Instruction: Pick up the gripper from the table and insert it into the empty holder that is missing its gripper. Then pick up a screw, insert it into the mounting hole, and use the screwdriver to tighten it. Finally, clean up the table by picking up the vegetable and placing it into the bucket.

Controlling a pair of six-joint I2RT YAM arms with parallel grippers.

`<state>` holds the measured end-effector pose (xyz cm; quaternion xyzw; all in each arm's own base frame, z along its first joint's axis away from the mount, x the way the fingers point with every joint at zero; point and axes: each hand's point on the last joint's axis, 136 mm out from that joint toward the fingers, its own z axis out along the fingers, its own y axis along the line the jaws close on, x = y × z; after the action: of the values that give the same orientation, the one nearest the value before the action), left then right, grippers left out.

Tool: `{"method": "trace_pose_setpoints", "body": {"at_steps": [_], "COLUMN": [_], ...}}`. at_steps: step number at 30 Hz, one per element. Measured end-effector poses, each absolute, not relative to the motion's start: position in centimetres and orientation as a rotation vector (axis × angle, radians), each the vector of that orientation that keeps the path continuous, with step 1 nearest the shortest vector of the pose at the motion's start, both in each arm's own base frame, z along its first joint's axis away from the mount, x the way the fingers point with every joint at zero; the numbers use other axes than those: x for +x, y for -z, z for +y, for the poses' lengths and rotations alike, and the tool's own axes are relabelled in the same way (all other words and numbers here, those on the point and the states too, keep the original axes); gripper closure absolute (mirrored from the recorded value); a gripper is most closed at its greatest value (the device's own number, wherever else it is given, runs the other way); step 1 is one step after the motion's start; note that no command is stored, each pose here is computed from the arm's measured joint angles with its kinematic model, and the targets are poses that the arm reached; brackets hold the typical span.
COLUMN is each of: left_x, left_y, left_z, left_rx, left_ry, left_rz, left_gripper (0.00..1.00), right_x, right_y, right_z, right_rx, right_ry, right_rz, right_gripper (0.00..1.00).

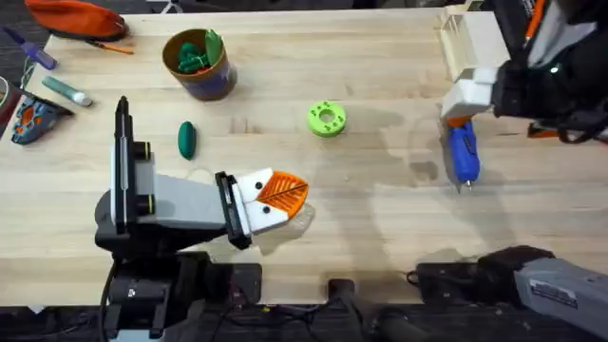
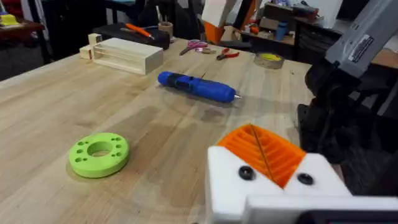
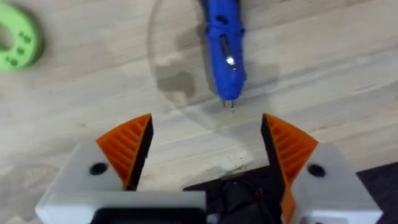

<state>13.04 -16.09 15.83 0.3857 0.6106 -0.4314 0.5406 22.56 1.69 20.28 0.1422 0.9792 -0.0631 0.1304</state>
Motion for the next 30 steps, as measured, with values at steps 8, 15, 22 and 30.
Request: {"method": "trace_pose_setpoints", "body": {"at_steps": [8,15,22,30], "left_x": [13.0,13.0,13.0,13.0], "left_y": [-15.8,-15.8,-15.8,-15.8], "left_z": [-16.1,-16.1,-16.1,-16.1], "left_rx": [0.917,0.917,0.917,0.917], "left_ry": [1.025,1.025,1.025,1.025], "left_rz": [1.451,1.451,1.451,1.451], "left_gripper": [0.989,0.989,0.989,0.989], "right_x": [24.1,27.8,29.9,30.2], "right_y": [-19.9,-16.7,-14.2,-10.9], "right_z": [-0.9,-1.5,-1.4,-5.0], "right_rx": [0.464,0.407,0.252,0.34], "right_ry": [0.113,0.11,0.043,0.051], "right_rz": [2.842,2.903,2.908,2.992], "right_gripper": [0.01,0.014,0.011,0.01]}}
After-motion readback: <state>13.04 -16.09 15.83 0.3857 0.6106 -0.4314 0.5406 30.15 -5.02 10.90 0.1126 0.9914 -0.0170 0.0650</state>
